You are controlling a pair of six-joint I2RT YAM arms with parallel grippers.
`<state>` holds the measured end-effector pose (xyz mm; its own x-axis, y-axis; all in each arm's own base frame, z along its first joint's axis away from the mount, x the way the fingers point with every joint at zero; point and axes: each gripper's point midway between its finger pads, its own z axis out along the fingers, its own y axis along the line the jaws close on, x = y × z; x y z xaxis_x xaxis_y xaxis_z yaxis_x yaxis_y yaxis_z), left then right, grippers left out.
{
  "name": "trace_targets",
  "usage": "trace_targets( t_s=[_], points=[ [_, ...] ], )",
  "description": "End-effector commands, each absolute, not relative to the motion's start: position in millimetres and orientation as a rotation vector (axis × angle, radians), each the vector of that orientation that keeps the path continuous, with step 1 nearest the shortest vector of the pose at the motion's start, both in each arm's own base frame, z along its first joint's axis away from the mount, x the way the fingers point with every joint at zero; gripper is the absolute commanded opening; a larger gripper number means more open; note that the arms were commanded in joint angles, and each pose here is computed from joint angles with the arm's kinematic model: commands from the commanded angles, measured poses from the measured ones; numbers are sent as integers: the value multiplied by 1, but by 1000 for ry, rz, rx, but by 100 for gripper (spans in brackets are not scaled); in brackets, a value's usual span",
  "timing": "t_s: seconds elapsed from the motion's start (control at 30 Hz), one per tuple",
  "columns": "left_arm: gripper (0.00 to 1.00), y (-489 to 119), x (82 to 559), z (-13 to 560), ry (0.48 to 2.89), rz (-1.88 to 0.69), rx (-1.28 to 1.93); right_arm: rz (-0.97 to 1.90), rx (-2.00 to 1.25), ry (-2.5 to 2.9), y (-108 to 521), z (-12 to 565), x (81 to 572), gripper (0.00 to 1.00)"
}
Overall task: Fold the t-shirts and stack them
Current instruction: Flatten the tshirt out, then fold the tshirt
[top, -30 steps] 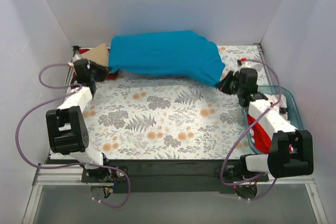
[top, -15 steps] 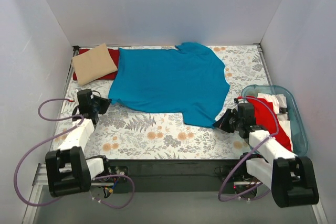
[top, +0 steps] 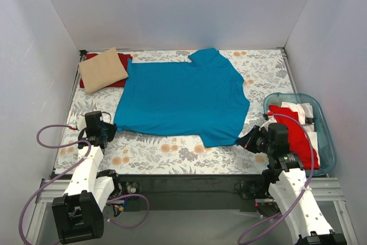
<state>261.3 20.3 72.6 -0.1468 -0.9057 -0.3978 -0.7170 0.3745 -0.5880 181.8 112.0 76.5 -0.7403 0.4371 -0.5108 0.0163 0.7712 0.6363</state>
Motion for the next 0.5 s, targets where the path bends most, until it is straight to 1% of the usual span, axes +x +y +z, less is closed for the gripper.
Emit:
trace_targets(
  t_s=[0.0,0.17,0.3,0.47],
  points=[
    [1,26,246,56,1929,-268,-1479,809,345,2309,111,90,177,1],
    [0,20,258,52,1966,-314,-1452,724,321,2294,104,108,201,1],
    [0,20,281,66,1965,-346,-1411,687,295,2247,102,133,232,1],
    [2,18,299,63,1996,-363,-1415,673,285,2272,106,139,266,1]
  ],
)
